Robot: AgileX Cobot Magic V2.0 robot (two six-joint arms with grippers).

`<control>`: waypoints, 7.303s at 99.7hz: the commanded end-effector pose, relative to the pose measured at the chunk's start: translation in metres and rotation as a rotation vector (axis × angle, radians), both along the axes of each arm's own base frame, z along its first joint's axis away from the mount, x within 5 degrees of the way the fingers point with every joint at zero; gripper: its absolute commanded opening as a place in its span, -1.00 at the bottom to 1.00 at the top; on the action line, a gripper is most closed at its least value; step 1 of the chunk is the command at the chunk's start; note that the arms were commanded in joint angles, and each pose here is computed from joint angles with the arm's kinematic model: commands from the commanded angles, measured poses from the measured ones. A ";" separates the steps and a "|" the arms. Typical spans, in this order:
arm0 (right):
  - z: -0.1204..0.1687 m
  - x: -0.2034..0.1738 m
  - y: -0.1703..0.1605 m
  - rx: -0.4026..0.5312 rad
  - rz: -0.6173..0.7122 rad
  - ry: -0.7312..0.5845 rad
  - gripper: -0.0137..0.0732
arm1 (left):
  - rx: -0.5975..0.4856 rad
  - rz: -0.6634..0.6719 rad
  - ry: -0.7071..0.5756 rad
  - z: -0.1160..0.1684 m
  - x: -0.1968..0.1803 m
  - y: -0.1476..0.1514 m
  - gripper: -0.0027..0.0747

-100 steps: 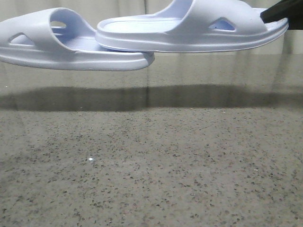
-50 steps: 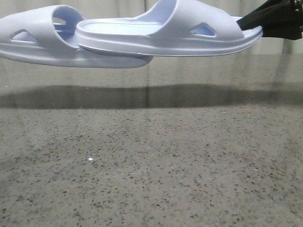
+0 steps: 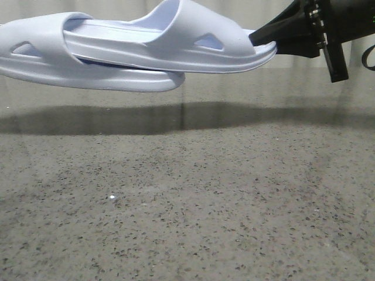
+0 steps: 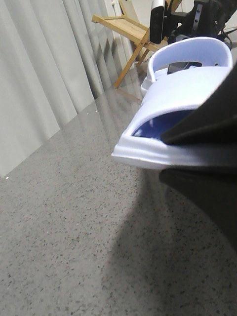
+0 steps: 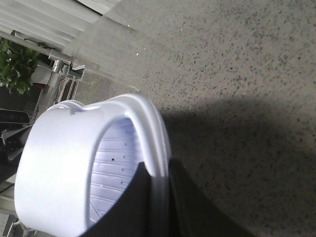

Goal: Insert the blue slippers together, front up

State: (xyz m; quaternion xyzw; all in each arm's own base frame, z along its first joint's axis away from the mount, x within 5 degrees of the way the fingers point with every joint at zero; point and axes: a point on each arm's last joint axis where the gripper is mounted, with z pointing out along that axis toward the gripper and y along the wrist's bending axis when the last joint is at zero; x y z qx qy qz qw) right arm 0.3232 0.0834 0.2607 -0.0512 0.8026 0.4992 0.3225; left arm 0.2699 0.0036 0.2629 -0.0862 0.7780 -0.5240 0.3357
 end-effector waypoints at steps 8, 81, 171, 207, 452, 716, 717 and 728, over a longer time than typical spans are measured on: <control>0.025 0.003 0.021 0.080 0.078 -0.084 -0.92 | -0.126 -0.083 -0.101 0.027 -0.005 -0.016 -0.89; 0.026 0.009 0.086 0.106 0.231 -0.122 -0.92 | -0.143 -0.139 -0.098 0.027 -0.004 -0.033 -0.89; 0.041 0.012 -0.014 0.102 0.220 -0.147 -0.46 | -0.111 -0.059 -0.117 0.026 -0.004 -0.009 -0.89; 0.050 0.005 -0.053 0.035 0.157 -0.139 -0.46 | -0.090 -0.046 -0.136 0.026 -0.003 -0.008 -0.89; 0.008 -0.202 -0.041 -0.463 -0.494 -0.517 -0.89 | 0.780 0.346 -0.674 0.041 -0.158 -0.031 -0.89; -0.006 -0.240 -0.056 -0.346 -0.599 -0.595 -0.89 | 0.837 0.637 -0.629 -0.064 -0.216 -0.006 -0.89; -0.006 -0.240 -0.056 -0.346 -0.599 -0.595 -0.89 | 0.837 0.637 -0.629 -0.064 -0.216 -0.006 -0.89; -0.006 -0.240 -0.056 -0.346 -0.599 -0.595 -0.89 | 0.837 0.637 -0.629 -0.064 -0.216 -0.006 -0.89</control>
